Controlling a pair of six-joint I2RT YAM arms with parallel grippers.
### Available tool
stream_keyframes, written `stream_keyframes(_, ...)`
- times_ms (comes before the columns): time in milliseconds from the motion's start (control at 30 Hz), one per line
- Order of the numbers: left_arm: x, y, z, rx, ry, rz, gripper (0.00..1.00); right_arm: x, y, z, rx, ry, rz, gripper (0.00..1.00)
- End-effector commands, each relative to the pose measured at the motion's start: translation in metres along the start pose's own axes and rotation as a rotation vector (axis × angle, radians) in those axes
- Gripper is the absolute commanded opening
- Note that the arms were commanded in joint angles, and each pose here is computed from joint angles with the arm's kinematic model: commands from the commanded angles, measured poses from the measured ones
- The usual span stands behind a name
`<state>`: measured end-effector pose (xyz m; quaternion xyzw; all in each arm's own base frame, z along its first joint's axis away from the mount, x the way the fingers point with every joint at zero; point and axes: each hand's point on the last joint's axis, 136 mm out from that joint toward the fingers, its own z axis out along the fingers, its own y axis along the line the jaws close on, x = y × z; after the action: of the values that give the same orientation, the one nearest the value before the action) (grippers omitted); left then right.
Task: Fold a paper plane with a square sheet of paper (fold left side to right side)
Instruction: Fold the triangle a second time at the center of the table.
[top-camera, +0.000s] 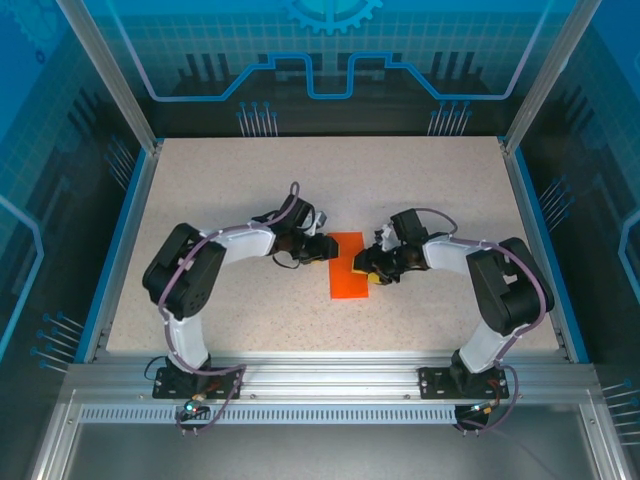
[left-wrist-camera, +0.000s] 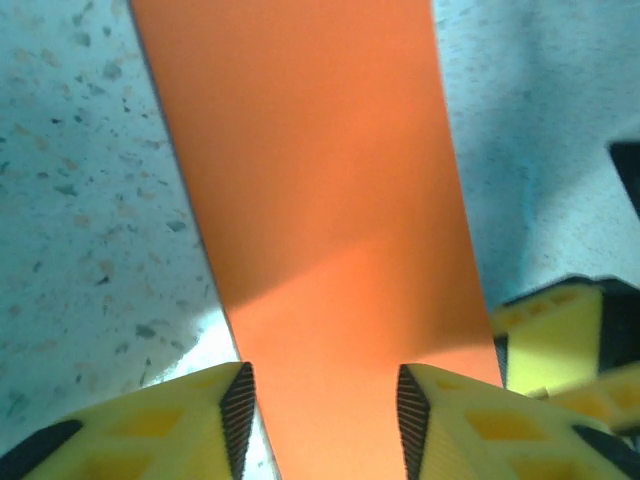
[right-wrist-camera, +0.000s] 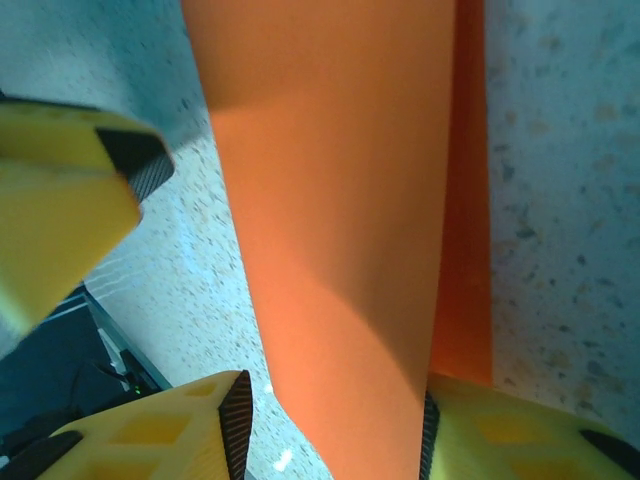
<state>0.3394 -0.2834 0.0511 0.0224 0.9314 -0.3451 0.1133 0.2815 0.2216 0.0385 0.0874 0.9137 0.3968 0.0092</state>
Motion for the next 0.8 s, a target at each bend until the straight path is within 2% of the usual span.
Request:
stream_keyframes(0, -0.010, -0.030, -0.027, 0.039, -0.122, 0.167, 0.51, -0.010, 0.011, -0.002, -0.072, 0.004, 0.025, 0.45)
stream_keyframes(167, 0.021, -0.058, -0.049, 0.005, -0.148, 0.400, 0.59, -0.020, 0.017, -0.004, -0.065, 0.024, 0.031, 0.45)
stream_keyframes(333, 0.057, -0.075, -0.052, -0.078, -0.133, 0.610, 0.64, -0.031, 0.026, -0.004, -0.085, 0.037, 0.037, 0.43)
stream_keyframes(633, 0.092, -0.096, -0.022, -0.249, -0.085, 0.868, 0.72, -0.039, 0.034, -0.006, -0.082, 0.040, 0.039, 0.43)
stream_keyframes(767, 0.096, -0.095, -0.005, -0.335, -0.079, 0.918, 0.75, -0.040, 0.034, -0.006, -0.082, 0.035, 0.053, 0.42)
